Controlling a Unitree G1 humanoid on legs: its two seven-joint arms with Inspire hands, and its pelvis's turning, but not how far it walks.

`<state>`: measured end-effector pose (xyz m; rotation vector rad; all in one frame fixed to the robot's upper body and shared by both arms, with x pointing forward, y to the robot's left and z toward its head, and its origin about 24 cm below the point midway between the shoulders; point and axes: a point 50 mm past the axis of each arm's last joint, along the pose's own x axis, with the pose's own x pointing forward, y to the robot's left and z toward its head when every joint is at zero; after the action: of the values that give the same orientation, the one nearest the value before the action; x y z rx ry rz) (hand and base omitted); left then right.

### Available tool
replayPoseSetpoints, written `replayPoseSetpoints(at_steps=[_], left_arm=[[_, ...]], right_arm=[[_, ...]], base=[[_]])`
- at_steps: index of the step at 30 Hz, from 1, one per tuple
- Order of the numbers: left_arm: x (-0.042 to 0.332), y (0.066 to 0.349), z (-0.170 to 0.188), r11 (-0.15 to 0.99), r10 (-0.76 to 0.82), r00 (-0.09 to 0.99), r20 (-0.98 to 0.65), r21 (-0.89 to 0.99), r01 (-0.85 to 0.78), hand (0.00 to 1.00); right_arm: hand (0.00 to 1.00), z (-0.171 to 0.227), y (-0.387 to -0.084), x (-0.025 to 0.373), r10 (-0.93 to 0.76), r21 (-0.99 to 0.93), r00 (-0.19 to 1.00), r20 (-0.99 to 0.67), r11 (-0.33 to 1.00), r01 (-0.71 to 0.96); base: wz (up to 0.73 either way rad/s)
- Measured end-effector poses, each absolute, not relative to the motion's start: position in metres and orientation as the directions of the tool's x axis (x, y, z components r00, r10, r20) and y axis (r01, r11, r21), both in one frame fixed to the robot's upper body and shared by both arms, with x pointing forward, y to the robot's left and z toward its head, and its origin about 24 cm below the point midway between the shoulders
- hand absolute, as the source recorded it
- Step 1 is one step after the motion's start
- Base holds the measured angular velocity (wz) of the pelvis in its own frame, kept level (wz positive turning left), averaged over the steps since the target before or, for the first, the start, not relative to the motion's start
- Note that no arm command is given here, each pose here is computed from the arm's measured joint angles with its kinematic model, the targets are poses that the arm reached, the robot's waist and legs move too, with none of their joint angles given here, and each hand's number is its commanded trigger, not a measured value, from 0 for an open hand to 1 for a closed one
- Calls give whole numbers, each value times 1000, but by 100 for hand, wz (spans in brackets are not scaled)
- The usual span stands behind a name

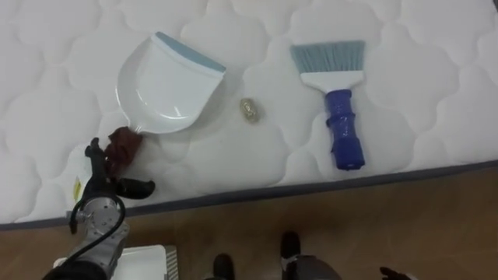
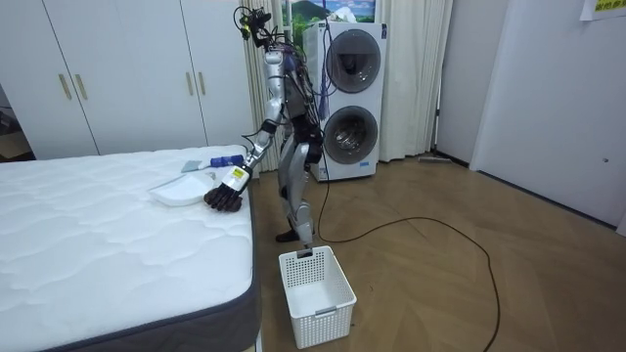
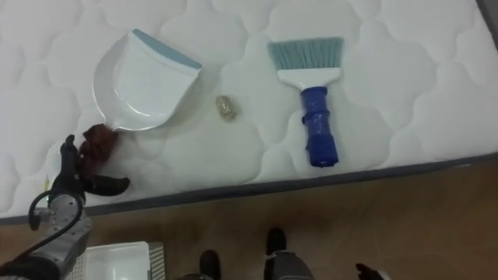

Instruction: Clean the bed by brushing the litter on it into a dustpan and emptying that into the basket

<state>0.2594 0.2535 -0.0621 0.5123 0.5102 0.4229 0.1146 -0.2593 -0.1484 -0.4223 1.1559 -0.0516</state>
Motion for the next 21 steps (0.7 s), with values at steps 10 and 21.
replayPoseSetpoints(at_steps=[10, 21], left_arm=[[265, 258, -62, 803, 474, 784, -400, 563, -198, 0], [270, 260, -59, 806, 457, 781, -425, 570, -161, 100]], right_arm=[[0, -148, -256, 119, -238, -353, 426, -873, 910, -216], [0, -149, -260, 113, -254, -365, 388, -886, 897, -248]], base=[[0], [0]])
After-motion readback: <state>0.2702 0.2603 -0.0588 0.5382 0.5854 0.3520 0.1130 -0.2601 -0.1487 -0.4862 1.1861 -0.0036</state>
